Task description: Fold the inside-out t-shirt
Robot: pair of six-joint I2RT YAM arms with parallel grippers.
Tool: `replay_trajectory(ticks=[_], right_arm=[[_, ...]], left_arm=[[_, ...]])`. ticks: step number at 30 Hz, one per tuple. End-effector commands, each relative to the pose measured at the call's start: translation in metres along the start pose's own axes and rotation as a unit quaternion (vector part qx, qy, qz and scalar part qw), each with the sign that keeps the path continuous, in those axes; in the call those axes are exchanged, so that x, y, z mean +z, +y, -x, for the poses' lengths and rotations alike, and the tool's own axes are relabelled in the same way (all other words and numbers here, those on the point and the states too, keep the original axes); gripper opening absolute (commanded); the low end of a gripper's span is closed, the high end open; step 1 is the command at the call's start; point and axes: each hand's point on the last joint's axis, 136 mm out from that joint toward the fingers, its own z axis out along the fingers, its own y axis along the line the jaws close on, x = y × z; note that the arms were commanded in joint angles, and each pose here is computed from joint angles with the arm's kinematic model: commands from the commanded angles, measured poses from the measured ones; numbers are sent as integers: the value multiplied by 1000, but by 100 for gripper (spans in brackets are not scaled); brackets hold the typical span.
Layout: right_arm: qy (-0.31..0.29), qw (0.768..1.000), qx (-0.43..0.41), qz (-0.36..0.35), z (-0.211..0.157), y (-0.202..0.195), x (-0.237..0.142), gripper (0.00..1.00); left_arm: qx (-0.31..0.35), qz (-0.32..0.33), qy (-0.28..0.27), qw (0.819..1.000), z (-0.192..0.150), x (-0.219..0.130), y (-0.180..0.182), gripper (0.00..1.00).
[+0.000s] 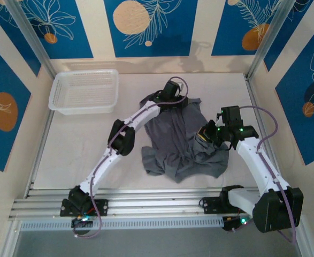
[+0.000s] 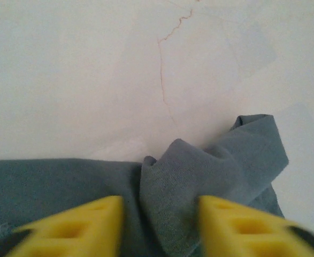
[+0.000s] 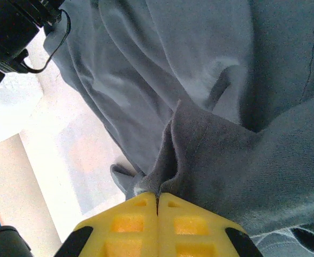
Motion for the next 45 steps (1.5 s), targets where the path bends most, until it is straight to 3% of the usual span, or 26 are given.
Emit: replay_trajectory(ticks=[1,5,9,12,16,20,23,26,28,31,35,38,39,42,45], right_arm=[[10,1000,-11,17,-3,10,-2,0],[1,1000,-13,12,1,9,-4,0],[-28,999,-10,26,18,18,-20,0],[-62,997,-9,41,37,26,-37,0],[-109,992,-21,65,65,45,-66,0],[-176,977,-42,109,105,84,-120,0],[-249,956,-59,141,135,115,-175,0],[-310,931,-75,178,153,143,-223,0],[-327,919,-90,202,154,159,-242,0],[-318,919,-86,217,149,161,-240,0],[-261,950,-5,172,130,105,-176,0],[-186,967,39,168,102,68,-123,0],[-161,971,37,175,91,63,-111,0],[-99,981,15,164,65,54,-85,0],[-55,989,-12,138,47,51,-68,0]], left_arm=[[-12,-7,-11,1000,7,2,4,0],[1,-17,-34,999,48,-36,-10,0],[22,-9,-82,996,108,-109,-21,0],[6,-6,-92,996,130,-166,-19,0],[6,5,-124,992,131,-247,-24,0],[6,71,-160,985,122,-346,-11,0],[5,141,-187,972,99,-419,5,0],[-1,141,-204,969,64,-467,7,0],[-17,119,-193,974,34,-478,7,0],[-61,88,-129,986,-30,-463,14,0],[-145,130,14,981,-148,-419,53,0],[-179,119,50,975,-198,-401,62,0],[-179,102,53,977,-204,-396,58,5],[-156,108,48,981,-195,-399,58,40],[-98,137,53,984,-173,-405,57,53]])
